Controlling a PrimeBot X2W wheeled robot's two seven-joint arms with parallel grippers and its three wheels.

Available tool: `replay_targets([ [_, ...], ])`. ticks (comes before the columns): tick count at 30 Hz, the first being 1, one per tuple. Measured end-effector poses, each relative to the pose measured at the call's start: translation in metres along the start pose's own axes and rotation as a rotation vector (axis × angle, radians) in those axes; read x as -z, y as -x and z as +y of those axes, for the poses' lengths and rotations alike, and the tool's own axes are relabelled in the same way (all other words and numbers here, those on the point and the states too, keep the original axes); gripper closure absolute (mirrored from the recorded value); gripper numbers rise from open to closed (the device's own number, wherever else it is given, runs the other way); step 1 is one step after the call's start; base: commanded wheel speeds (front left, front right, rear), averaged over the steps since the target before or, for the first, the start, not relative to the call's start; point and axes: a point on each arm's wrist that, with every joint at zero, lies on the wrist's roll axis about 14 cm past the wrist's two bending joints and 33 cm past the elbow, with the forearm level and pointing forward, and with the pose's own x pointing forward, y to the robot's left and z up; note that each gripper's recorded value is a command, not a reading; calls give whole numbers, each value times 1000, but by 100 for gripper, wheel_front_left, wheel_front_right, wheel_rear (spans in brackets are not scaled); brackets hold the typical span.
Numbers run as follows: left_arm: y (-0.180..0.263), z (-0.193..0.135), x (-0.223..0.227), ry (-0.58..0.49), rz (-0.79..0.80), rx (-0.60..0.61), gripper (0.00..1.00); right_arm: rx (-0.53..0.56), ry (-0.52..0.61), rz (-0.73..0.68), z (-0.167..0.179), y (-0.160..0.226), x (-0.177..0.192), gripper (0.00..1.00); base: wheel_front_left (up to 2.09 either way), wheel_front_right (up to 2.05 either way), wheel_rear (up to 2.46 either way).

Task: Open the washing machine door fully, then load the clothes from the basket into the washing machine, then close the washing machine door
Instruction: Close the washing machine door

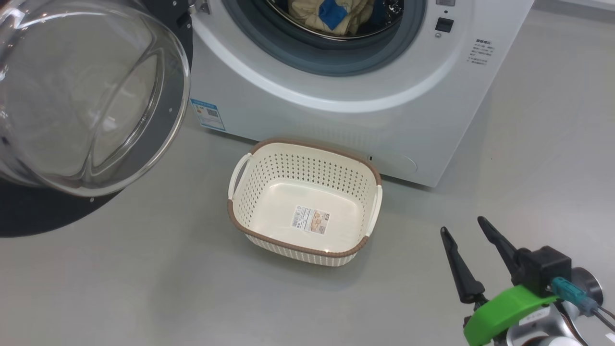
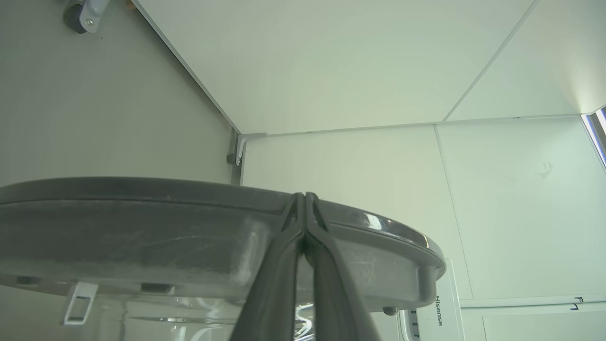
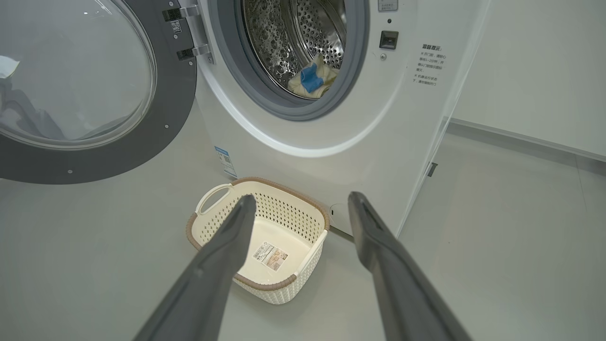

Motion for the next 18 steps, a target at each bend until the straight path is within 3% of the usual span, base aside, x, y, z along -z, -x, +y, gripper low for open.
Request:
replay_targets([
  [18, -16, 7, 1, -53, -60, -13, 100, 34, -10, 43, -16, 0, 13, 0, 0, 0, 0],
])
